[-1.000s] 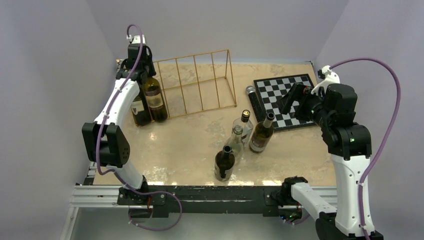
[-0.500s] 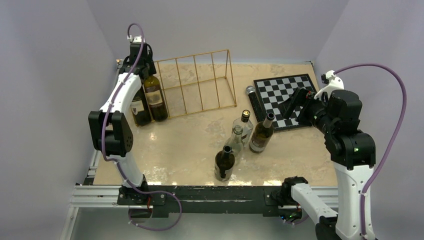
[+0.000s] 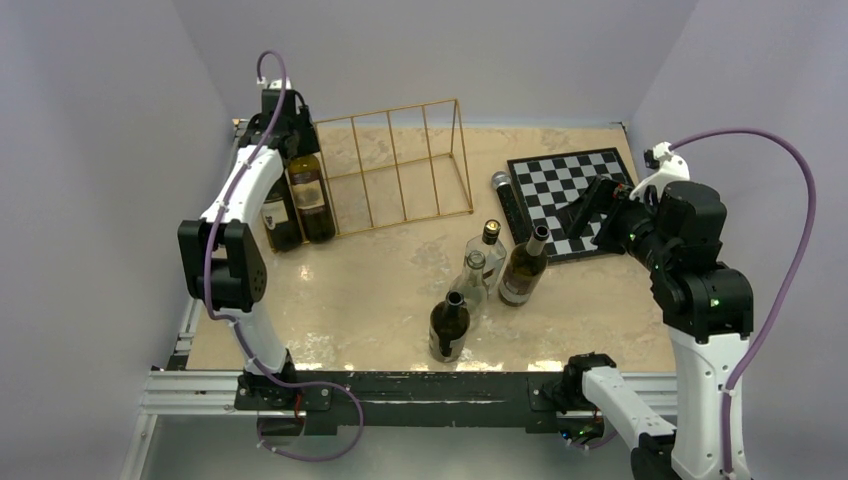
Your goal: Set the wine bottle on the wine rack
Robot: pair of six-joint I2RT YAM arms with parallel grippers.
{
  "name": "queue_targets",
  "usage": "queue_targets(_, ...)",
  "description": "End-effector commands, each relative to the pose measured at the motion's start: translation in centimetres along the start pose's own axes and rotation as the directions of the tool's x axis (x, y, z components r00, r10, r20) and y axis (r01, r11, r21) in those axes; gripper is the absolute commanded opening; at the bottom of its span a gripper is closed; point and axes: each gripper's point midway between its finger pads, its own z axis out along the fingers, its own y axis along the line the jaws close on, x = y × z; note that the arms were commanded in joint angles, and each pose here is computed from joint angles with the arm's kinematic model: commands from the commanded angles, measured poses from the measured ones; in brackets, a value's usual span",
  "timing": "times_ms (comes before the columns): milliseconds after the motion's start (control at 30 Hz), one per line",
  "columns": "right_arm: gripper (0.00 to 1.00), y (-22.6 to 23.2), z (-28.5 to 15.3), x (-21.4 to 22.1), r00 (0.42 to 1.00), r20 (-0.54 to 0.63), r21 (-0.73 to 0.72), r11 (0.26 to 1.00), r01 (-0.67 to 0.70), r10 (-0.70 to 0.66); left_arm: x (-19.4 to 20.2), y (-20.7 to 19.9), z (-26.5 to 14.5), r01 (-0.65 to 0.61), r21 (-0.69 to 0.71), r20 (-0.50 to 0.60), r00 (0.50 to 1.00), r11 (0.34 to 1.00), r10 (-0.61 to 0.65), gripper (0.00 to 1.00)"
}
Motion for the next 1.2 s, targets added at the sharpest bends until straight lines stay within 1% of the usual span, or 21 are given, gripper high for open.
queue_targets(0,0.98,0.5,-1.4,-0.8,0.999,0.043,-0.018,1.0,-0.008,0.009,-3.9,-0.8,-3.8,0.049,0.078,0.098,0.994,0.996,-0.057,0.66)
queue_targets(200,0.98,0.9,-1.7,-0.7,0.999,0.039,-0.038,0.999,-0.007,0.008,-5.6,-1.2,-7.2,0.042,0.128,0.126,0.99,0.991,-0.058,0.74)
queue_targets(300,0.98,1.3,-2.1,-0.6,0.999,0.041,-0.065,0.998,0.006,-0.004,-5.9,-1.5,-9.0,0.026,0.164,0.127,0.991,0.986,-0.047,0.83)
queue_targets(367,0.98,2.3,-2.4,-0.6,0.999,0.033,-0.124,0.991,0.04,-0.036,-5.9,-2.4,-10.5,-0.004,0.229,0.116,0.993,0.973,-0.023,0.91)
queue_targets(433,0.98,3.5,-2.7,-0.6,0.998,0.026,-0.186,0.98,0.063,-0.059,-5.4,-4.1,-12.0,-0.044,0.334,0.086,0.996,0.941,0.016,0.99)
queue_targets(500,0.98,4.4,-2.9,-1.0,0.997,0.028,-0.234,0.969,0.08,-0.075,-4.8,-6.0,-13.8,-0.073,0.457,0.055,0.997,0.886,0.053,0.99)
queue_targets(600,0.97,6.6,-3.0,-1.1,0.995,0.027,-0.359,0.928,0.099,-0.096,-3.3,-9.0,-17.3,-0.103,0.643,0.035,0.994,0.758,0.105,0.99)
queue_targets(700,0.96,8.2,-2.8,-1.3,0.997,0.031,-0.447,0.891,0.079,-0.073,-1.5,-10.9,-20.7,-0.122,0.738,0.031,0.989,0.664,0.146,0.99)
queue_targets(800,0.95,8.5,-2.2,-1.4,0.999,0.021,-0.46,0.887,0.042,-0.037,0.2,-13.2,-24.9,-0.166,0.82,0.073,0.98,0.547,0.187,0.99)
queue_targets(833,0.95,8.5,-1.9,-1.4,0.999,0.016,-0.457,0.889,0.034,-0.029,0.9,-13.8,-26.2,-0.191,0.838,0.096,0.974,0.512,0.206,0.99)
queue_targets(900,0.95,8.2,-1.6,-1.5,1.0,0.01,-0.442,0.897,0.021,-0.019,2.7,-15.1,-29.2,-0.25,0.873,0.153,0.956,0.419,0.252,0.99)
queue_targets(967,0.95,8.0,-1.3,-1.6,1.0,0.006,-0.425,0.905,0.014,-0.013,4.6,-16.2,-32.4,-0.284,0.913,0.204,0.94,0.294,0.274,0.99)
queue_targets(1033,0.95,7.8,-1.1,-1.5,1.0,0.0,-0.416,0.909,0.008,-0.009,6.0,-16.9,-35.4,-0.312,0.935,0.262,0.929,0.171,0.262,0.99)
queue_targets(1067,0.95,7.8,-1.1,-1.5,1.0,-0.003,-0.417,0.909,0.008,-0.01,6.6,-17.0,-36.7,-0.322,0.939,0.284,0.924,0.12,0.257,0.99)
queue_targets(1100,0.95,7.9,-1.0,-1.5,1.0,-0.006,-0.419,0.908,0.006,-0.009,7.3,-17.0,-37.9,-0.327,0.942,0.3,0.919,0.072,0.255,0.99)
queue_targets(1167,0.95,7.8,-0.8,-1.4,1.0,-0.01,-0.418,0.909,-0.001,-0.004,8.7,-17.0,-40.5,-0.325,0.944,0.328,0.908,-0.055,0.262,0.99)
